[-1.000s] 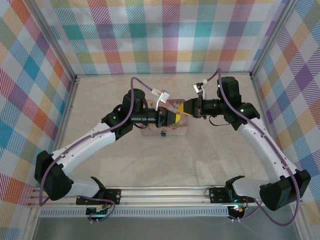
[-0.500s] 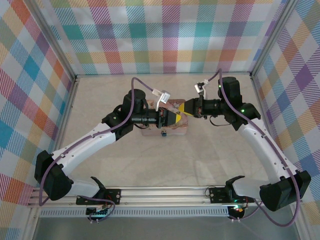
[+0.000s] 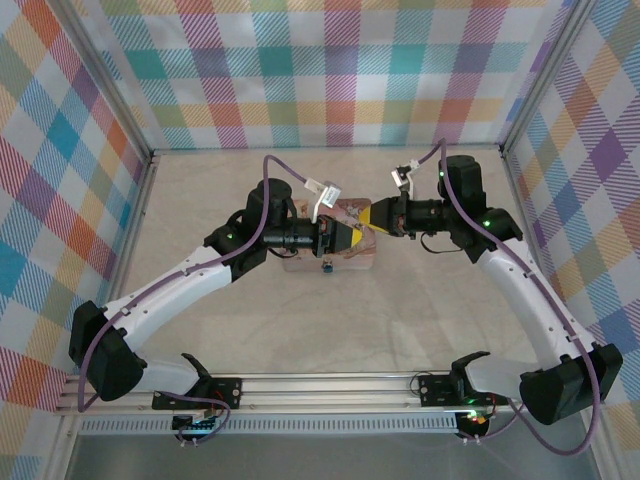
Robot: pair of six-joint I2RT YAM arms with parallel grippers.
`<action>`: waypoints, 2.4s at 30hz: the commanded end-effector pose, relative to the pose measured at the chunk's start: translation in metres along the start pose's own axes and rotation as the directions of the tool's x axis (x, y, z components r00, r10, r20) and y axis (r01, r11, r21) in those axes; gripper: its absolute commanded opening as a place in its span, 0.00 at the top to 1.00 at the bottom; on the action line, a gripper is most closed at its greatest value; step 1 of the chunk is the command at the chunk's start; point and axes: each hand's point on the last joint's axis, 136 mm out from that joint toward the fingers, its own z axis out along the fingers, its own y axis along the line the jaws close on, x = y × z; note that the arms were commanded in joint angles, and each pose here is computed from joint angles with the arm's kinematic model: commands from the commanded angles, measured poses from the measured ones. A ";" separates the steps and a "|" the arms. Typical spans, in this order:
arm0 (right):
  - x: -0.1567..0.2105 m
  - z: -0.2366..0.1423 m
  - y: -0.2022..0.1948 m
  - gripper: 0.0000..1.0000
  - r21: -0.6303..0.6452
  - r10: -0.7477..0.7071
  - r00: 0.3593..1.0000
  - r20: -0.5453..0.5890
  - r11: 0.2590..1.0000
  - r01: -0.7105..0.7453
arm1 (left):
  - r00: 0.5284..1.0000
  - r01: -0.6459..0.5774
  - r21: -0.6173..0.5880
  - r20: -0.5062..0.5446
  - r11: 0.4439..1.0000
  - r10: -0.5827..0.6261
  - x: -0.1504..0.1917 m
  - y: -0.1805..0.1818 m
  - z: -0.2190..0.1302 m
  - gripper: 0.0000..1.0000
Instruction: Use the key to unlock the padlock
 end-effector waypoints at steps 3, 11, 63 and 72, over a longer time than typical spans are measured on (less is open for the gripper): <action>0.001 -0.009 0.012 1.00 -0.039 -0.033 0.999 0.019 0.999 0.034 | 1.000 0.001 -0.030 -0.010 1.000 -0.001 0.006 0.007 0.000 0.92; 0.001 -0.010 0.011 1.00 -0.041 -0.030 0.999 0.023 0.999 0.031 | 1.000 0.004 -0.034 -0.012 0.999 -0.004 0.009 0.008 -0.002 0.93; 0.051 -0.008 -0.003 0.62 -0.124 -0.241 0.968 -0.069 0.965 0.232 | 0.955 0.004 0.084 -0.295 0.996 0.021 0.037 -0.022 -0.006 1.00; 0.060 -0.002 -0.005 0.67 -0.126 -0.251 0.961 -0.115 0.964 0.236 | 0.956 0.001 0.076 -0.292 0.997 0.022 0.035 -0.020 -0.005 1.00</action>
